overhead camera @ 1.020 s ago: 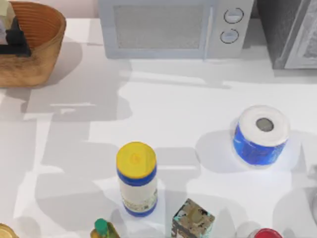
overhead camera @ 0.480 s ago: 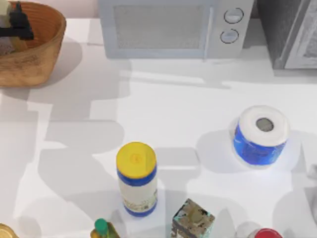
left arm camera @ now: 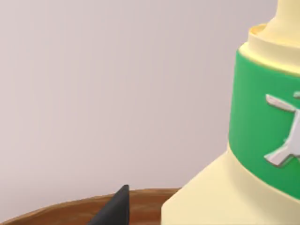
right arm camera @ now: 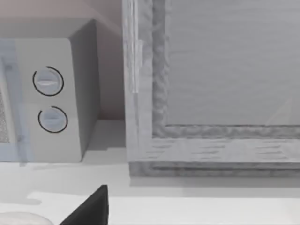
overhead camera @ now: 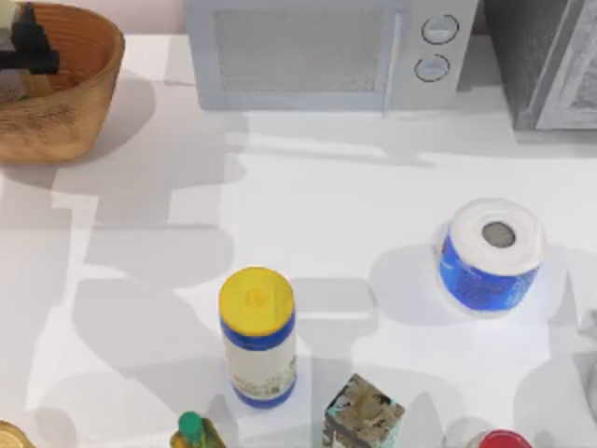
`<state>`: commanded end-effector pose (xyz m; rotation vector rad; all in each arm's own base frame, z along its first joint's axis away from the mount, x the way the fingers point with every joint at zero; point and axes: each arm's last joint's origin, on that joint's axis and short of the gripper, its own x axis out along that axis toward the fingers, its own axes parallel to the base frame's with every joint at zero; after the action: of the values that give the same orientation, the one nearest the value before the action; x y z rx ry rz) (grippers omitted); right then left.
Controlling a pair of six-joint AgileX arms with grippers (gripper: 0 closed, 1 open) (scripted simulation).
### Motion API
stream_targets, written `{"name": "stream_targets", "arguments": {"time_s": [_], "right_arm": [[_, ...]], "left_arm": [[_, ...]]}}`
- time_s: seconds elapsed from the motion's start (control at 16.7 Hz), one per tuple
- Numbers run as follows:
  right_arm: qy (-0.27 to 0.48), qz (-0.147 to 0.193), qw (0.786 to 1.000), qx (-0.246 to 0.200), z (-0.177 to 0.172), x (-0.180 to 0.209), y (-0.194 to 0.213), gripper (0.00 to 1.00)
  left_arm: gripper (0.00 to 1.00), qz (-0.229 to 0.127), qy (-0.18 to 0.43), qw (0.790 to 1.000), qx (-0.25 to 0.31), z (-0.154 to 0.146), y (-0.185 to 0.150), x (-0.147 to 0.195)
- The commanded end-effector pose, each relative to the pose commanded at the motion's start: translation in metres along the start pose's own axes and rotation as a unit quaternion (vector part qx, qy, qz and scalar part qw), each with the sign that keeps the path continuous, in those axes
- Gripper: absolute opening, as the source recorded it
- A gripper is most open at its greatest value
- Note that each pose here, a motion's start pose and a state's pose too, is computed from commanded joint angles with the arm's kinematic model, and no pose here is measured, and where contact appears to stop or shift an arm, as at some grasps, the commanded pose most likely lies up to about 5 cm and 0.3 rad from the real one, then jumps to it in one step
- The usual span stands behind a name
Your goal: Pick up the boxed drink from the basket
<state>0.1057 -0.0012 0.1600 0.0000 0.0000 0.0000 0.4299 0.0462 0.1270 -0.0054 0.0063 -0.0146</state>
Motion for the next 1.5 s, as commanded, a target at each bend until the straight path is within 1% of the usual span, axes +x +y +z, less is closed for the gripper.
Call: {"name": "stream_targets", "arguments": {"time_s": [0.54, 0.6, 1.02, 1.08, 1.2, 1.32, 1.5], "right_arm": [[0.0, 0.0, 1.0, 0.0, 0.0, 0.0, 0.0, 1.0], [0.0, 0.0, 1.0, 0.0, 0.0, 0.0, 0.0, 1.0], [0.0, 0.0, 1.0, 0.0, 0.0, 0.0, 0.0, 1.0], [0.0, 0.0, 1.0, 0.0, 0.0, 0.0, 0.0, 1.0], [0.0, 0.0, 1.0, 0.0, 0.0, 0.0, 0.0, 1.0], [0.0, 0.0, 1.0, 0.0, 0.0, 0.0, 0.0, 1.0], [0.0, 0.0, 1.0, 0.0, 0.0, 0.0, 0.0, 1.0]], "left_arm": [[0.02, 0.0, 0.0, 1.0, 0.0, 0.0, 0.0, 0.0], [0.0, 0.0, 0.0, 1.0, 0.0, 0.0, 0.0, 0.0], [0.0, 0.0, 0.0, 1.0, 0.0, 0.0, 0.0, 0.0], [0.0, 0.003, -0.01, 1.0, 0.003, 0.009, 0.002, -0.001], [0.0, 0.003, -0.005, 1.0, 0.002, 0.009, 0.002, -0.001], [0.0, 0.003, 0.0, 1.0, -0.001, 0.016, 0.003, 0.001], [0.0, 0.003, -0.003, 1.0, 0.0, 0.043, 0.003, 0.006]]}}
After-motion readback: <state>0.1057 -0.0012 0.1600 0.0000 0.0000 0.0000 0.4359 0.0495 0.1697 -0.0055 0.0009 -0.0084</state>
